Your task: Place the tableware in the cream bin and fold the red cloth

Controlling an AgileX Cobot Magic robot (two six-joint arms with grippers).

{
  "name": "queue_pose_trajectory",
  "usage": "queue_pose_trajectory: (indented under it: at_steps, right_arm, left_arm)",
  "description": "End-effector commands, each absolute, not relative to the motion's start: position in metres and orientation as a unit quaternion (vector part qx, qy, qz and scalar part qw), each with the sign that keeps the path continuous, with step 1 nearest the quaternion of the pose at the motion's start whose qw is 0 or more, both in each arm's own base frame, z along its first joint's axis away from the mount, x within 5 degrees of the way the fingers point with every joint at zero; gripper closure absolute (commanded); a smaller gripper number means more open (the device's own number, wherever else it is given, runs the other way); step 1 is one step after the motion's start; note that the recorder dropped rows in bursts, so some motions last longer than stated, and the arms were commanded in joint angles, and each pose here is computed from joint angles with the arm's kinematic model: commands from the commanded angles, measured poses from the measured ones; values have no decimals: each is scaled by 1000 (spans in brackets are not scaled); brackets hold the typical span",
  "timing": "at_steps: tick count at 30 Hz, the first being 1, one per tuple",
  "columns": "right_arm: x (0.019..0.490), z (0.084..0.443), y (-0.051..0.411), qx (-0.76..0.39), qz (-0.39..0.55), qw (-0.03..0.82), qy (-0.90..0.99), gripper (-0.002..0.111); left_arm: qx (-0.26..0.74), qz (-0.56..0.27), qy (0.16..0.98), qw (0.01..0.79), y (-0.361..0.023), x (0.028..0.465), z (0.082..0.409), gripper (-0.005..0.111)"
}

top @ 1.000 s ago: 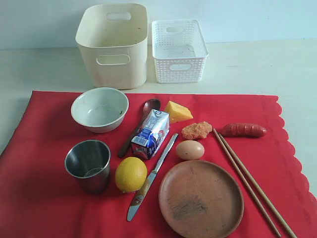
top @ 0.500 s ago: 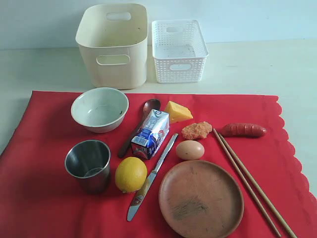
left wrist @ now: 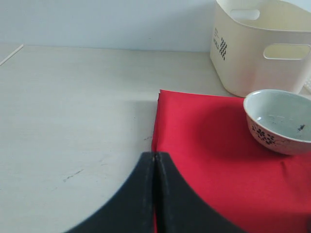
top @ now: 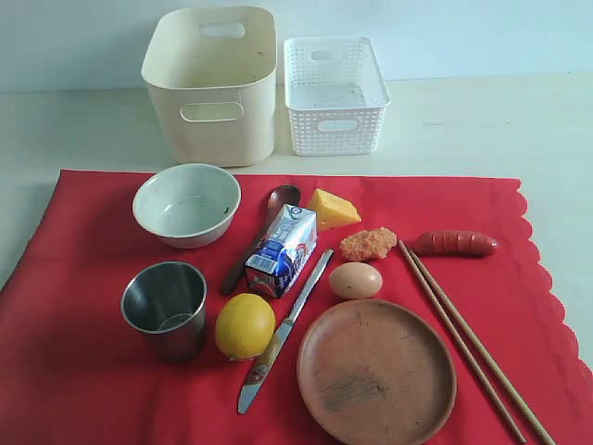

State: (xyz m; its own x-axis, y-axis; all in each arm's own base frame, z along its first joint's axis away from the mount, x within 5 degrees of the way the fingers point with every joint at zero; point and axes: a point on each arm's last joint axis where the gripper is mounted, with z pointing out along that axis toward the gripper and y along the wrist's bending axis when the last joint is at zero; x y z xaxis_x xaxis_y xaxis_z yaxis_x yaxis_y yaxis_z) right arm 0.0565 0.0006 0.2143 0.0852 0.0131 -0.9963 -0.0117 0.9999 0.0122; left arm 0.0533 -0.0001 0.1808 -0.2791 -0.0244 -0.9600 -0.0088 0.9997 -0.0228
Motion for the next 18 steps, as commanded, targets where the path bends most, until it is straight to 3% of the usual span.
queue_pose_trajectory:
  at_steps: [1,7,12,18]
  right_arm:
    - [55,220,1,-2,7,763,647,108]
    - [55,222,1,-2,7,769,640,108]
    - [50,239,-5,153,179,803,547,108]
    - [33,283,-12,164,187,867,432,108]
  left_arm:
    - [-11,-3,795,607,0,53,181,107]
    - [-11,-3,795,607,0,53,181,107]
    - [-11,-3,795,607,0,53,181,107]
    - [-11,-3,795,607,0,53,181,107]
